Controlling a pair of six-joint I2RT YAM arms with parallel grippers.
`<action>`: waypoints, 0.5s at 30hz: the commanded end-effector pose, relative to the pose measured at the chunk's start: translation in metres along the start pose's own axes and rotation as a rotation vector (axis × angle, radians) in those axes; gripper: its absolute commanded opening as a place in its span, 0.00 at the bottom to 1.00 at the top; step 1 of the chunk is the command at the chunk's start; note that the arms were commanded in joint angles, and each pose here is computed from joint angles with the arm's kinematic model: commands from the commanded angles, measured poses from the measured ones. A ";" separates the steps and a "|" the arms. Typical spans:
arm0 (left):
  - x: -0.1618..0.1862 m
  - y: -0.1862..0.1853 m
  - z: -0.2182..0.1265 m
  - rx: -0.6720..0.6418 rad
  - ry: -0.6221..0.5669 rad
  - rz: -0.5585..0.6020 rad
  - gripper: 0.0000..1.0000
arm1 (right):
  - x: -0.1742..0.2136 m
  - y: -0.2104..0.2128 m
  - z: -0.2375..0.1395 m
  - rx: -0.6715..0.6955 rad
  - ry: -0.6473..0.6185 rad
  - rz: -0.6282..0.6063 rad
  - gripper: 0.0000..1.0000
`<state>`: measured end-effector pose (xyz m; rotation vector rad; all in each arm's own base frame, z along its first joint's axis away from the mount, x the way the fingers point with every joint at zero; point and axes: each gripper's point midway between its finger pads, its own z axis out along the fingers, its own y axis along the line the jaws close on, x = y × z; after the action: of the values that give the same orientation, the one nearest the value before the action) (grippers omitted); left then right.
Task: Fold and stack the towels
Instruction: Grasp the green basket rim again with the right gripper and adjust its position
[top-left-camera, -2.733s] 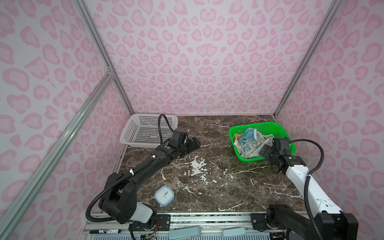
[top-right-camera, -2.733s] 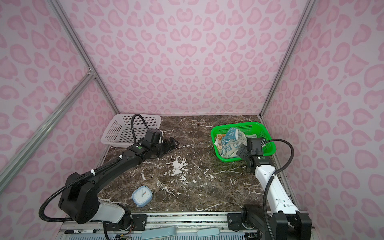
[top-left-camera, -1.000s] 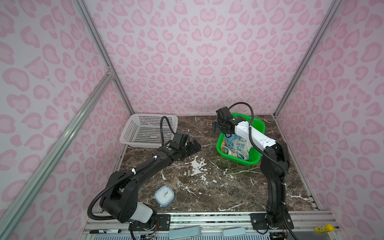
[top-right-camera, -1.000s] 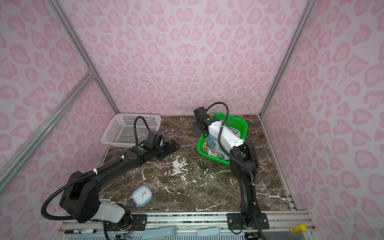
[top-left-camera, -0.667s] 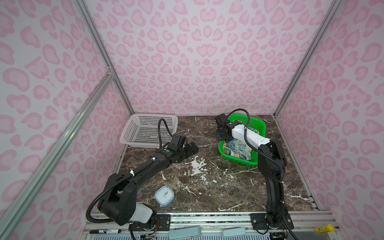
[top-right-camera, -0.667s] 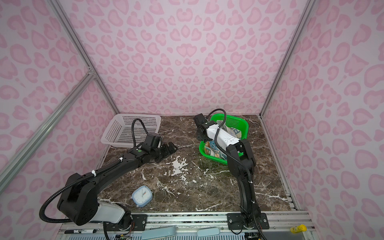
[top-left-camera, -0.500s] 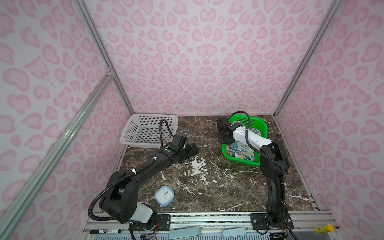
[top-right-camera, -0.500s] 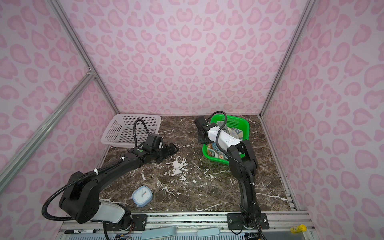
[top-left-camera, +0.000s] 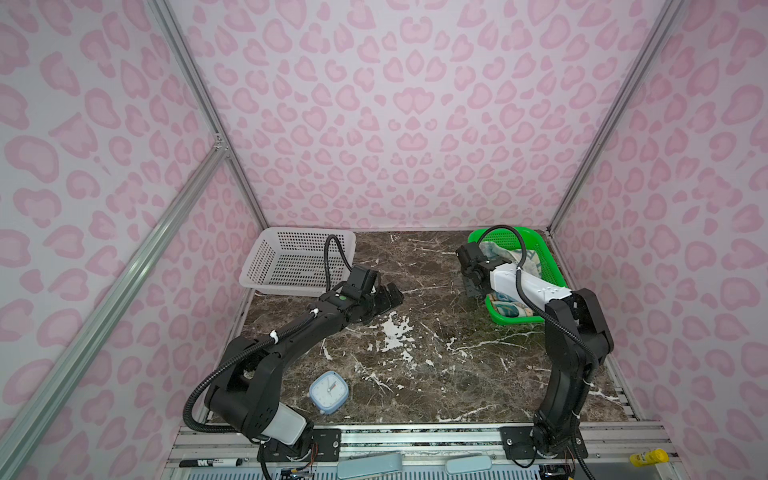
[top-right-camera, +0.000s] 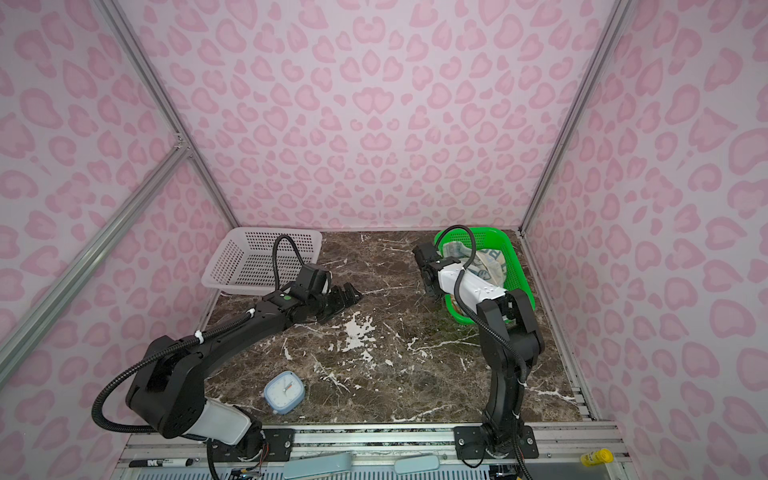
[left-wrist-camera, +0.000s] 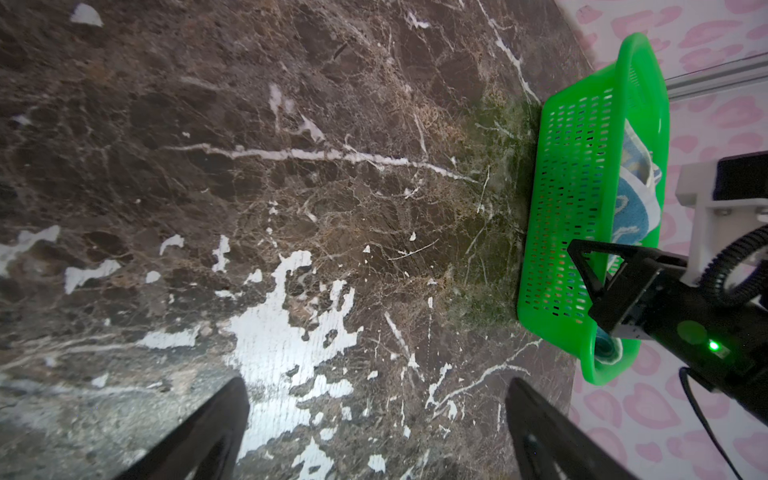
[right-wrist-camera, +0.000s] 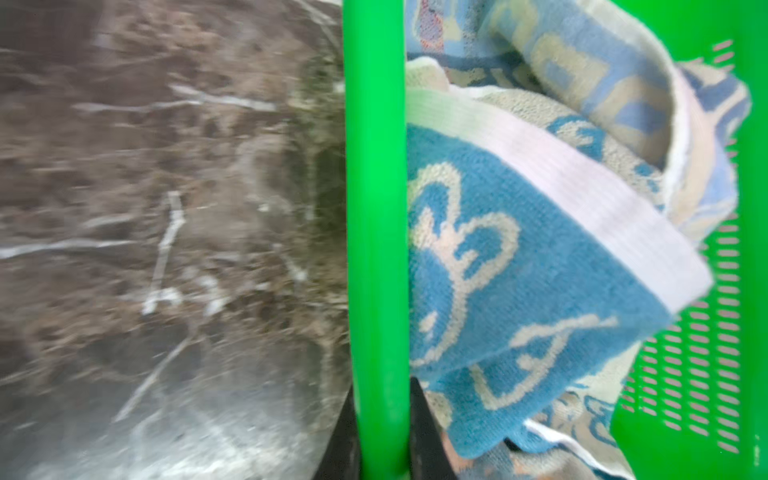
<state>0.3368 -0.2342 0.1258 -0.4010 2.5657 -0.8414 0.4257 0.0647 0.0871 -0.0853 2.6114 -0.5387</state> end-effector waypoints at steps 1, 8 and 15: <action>-0.005 -0.011 0.002 0.028 -0.015 0.002 0.98 | 0.010 -0.020 0.010 0.048 0.041 -0.019 0.02; -0.006 -0.017 0.006 0.030 -0.014 0.005 0.97 | 0.004 -0.035 0.017 0.061 0.052 -0.028 0.00; -0.005 -0.021 0.007 0.048 -0.013 0.015 0.97 | 0.013 -0.034 0.016 0.042 0.057 -0.038 0.07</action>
<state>0.3410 -0.2468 0.1272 -0.3809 2.5667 -0.8584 0.4281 0.0246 0.0877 -0.0621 2.6200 -0.6309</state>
